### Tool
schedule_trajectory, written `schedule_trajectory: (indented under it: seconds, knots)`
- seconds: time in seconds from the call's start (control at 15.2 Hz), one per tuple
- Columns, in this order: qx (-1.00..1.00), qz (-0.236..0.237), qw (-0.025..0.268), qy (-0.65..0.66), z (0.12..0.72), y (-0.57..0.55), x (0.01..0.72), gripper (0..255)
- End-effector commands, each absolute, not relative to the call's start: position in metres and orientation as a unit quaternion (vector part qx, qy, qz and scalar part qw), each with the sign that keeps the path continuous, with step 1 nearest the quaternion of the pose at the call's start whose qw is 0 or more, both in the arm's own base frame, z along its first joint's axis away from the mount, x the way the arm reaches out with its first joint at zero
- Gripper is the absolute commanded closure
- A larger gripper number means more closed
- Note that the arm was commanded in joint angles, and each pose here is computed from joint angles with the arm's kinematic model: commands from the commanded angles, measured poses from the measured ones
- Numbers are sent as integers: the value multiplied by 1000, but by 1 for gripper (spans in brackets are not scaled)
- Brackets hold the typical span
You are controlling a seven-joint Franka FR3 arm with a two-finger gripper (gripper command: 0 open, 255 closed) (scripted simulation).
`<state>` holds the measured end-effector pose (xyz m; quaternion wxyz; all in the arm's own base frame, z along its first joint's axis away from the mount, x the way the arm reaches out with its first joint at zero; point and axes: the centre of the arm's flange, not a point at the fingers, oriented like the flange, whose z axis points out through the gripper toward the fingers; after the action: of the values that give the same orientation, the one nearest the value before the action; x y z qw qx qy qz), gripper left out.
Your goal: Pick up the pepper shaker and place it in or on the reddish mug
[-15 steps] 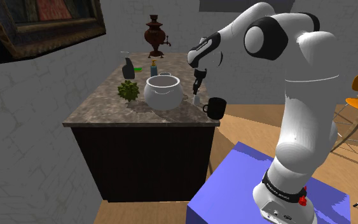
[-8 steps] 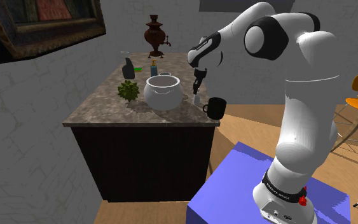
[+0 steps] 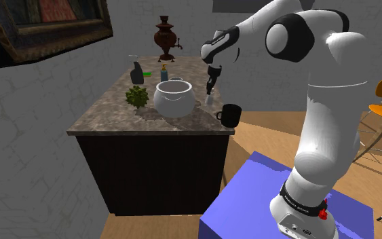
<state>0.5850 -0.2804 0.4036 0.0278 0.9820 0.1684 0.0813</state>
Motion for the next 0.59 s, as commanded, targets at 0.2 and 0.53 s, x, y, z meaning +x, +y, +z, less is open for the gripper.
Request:
schedule_trajectory:
  seconds: [0.2, 0.53]
  knots:
    - [982, 81, 28, 168, 429, -280, 586, 255]
    - [982, 81, 28, 168, 456, -280, 586, 255]
